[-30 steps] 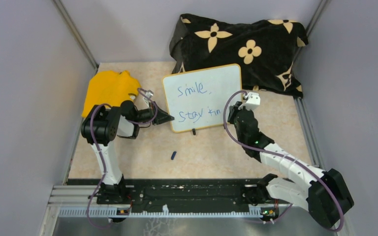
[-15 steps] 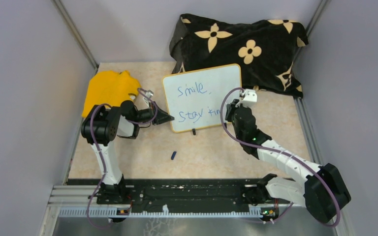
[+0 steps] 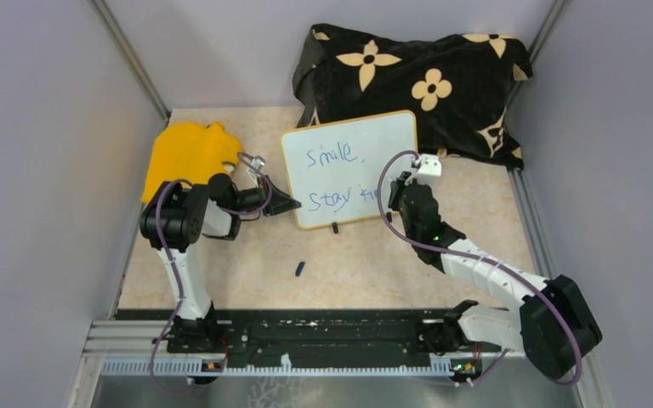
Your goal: Write a sentence on the whiteboard
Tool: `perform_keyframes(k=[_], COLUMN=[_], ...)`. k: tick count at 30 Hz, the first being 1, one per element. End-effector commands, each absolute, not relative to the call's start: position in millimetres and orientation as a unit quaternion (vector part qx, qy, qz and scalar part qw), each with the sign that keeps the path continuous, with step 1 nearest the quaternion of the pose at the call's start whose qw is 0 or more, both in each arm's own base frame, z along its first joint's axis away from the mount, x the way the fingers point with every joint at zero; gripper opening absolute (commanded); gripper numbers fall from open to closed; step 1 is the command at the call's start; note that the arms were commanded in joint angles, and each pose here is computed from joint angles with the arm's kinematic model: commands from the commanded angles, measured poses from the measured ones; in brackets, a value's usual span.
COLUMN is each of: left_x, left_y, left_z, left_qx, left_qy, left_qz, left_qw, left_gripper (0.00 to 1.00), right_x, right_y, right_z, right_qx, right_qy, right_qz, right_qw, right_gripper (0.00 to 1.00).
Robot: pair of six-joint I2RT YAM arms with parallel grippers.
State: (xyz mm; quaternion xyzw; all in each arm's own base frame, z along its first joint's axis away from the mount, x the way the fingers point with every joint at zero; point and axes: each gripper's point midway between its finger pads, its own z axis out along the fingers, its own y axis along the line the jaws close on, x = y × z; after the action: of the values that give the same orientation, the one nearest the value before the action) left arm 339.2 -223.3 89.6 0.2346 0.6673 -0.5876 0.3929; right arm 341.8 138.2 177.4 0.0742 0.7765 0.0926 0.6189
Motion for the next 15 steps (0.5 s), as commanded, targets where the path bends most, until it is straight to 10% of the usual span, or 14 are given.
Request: perform_keyframes(k=[1, 15], left_x=[338.8, 338.8], left_y=[-225.6, -225.6], left_z=[77.0, 75.8], left_qx=[0.216, 0.214], left_qy=[0.685, 0.687], left_qz=[-0.589, -0.589], left_qw=[0.370, 0.368], left_gripper=[0.00, 0.00], right_x=[352.1, 341.1], right_y=[138.6, 135.4], right_z=[199.1, 178.5], right_qx=[0.096, 0.098], right_qy=[0.754, 0.769], right_qz=[0.109, 0.112], right_qw=[0.640, 0.622], right_gripper=[0.00, 0.00])
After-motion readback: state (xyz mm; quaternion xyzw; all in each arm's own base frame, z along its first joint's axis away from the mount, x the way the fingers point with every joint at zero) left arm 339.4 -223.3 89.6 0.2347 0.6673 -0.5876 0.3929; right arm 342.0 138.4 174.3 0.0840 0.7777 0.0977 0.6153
